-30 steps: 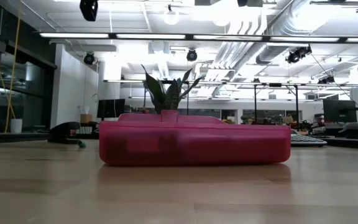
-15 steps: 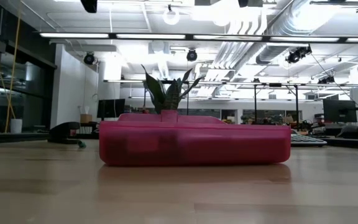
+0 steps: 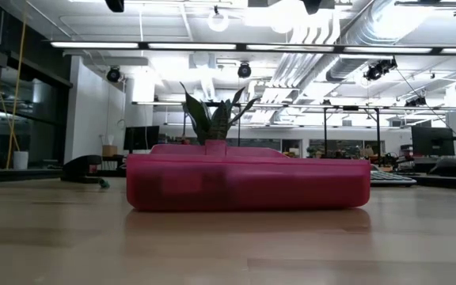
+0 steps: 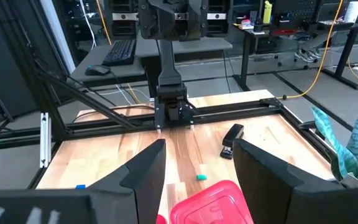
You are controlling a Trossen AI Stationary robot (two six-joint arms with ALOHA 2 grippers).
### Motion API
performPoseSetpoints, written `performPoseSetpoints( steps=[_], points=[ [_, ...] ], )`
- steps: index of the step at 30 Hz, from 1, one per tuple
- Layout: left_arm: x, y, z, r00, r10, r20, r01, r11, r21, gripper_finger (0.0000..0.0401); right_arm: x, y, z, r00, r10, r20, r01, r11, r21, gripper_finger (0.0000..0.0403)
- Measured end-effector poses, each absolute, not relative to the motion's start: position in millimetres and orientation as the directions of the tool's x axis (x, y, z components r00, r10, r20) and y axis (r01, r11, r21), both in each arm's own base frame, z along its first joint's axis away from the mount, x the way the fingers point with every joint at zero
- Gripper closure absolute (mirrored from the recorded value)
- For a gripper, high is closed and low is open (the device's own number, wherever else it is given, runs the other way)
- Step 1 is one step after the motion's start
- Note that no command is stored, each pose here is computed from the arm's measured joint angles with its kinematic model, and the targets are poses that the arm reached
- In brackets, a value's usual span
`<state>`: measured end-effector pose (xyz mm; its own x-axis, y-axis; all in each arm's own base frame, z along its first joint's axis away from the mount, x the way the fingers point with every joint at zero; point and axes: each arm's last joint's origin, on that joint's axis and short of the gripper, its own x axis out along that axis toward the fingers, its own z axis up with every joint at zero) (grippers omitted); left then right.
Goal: Pack school essentials
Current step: Put the green pencil top eraser into the red supply box
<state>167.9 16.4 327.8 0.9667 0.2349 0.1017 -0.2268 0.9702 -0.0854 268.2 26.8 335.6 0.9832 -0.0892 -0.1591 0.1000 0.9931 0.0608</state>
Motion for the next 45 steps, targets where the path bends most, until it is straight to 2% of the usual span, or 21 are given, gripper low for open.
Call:
performPoseSetpoints(
  steps=[14,22,37,40,43,45],
  points=[
    [168,16,328,0.967,0.236,0.101,-0.227,0.970,-0.092,0.0277,260,26,338,0.979,-0.092,-0.183,0.103,0.994,0.049,0.0222],
    [168,16,327,0.967,0.236,0.093,-0.228,0.969,-0.092,0.0277,234,22,345,0.982,-0.107,-0.156,0.121,0.989,0.082,0.0222],
    [168,17,326,0.964,0.253,0.086,-0.242,0.964,-0.113,0.0277,232,22,338,0.988,-0.115,-0.105,0.126,0.986,0.105,0.0222],
    [168,20,316,0.932,0.363,-0.023,-0.360,0.913,-0.194,0.0276,232,22,338,0.988,-0.115,-0.104,0.126,0.986,0.105,0.0222],
    [168,23,289,0.853,0.447,-0.270,-0.507,0.832,-0.226,0.0266,232,22,338,0.988,-0.115,-0.104,0.126,0.986,0.108,0.0222],
    [167,24,268,0.760,0.472,-0.446,-0.611,0.752,-0.246,0.0257,232,22,338,0.988,-0.115,-0.106,0.127,0.986,0.112,0.0222]
  ],
)
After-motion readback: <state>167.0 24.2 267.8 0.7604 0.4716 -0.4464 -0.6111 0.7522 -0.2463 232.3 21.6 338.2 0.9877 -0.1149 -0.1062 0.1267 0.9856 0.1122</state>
